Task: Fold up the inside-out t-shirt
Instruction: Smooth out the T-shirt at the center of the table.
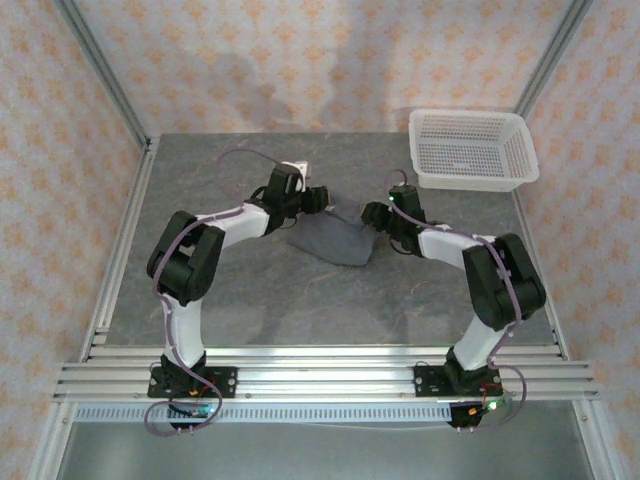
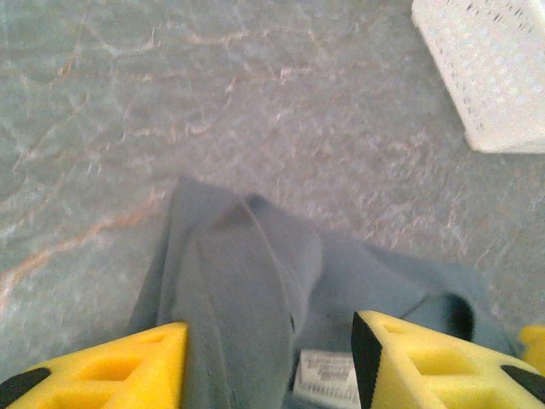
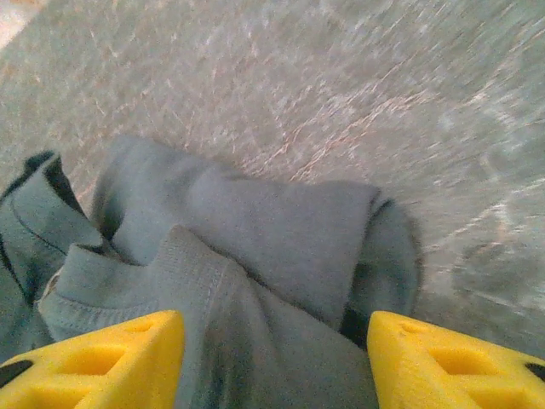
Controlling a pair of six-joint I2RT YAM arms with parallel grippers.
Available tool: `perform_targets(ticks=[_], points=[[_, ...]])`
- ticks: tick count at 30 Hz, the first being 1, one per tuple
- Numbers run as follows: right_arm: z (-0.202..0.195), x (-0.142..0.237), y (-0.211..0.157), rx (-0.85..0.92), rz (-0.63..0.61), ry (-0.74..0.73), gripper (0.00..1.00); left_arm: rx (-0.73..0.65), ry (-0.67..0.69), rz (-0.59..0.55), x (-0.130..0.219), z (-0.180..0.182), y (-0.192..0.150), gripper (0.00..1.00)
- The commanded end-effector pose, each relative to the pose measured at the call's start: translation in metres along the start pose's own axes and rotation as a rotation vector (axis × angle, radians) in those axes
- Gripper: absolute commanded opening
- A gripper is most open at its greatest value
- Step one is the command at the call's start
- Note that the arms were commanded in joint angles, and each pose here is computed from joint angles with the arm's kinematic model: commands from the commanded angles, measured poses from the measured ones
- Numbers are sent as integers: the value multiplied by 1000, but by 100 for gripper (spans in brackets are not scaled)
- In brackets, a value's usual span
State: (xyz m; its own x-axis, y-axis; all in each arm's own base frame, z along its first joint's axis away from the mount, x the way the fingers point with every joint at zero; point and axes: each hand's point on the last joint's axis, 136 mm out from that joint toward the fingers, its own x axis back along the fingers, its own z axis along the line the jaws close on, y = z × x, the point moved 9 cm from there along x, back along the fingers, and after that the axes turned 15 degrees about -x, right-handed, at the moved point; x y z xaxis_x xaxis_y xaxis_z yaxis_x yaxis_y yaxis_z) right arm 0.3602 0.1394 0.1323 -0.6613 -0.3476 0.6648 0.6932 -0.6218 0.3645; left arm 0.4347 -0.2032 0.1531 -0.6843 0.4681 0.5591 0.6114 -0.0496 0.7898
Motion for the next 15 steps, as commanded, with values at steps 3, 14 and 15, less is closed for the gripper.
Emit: perform_targets(ticks=[3,14,15], points=[[6,-12,-4,-50,82,46,43,31,26,21,-21,11,6,52],[29,34,16,34,-34,61,8,74,-5,25,-28,16,23,0],[30,34,17,44,-47,51,7,86,-4,20,-26,18,26,0]])
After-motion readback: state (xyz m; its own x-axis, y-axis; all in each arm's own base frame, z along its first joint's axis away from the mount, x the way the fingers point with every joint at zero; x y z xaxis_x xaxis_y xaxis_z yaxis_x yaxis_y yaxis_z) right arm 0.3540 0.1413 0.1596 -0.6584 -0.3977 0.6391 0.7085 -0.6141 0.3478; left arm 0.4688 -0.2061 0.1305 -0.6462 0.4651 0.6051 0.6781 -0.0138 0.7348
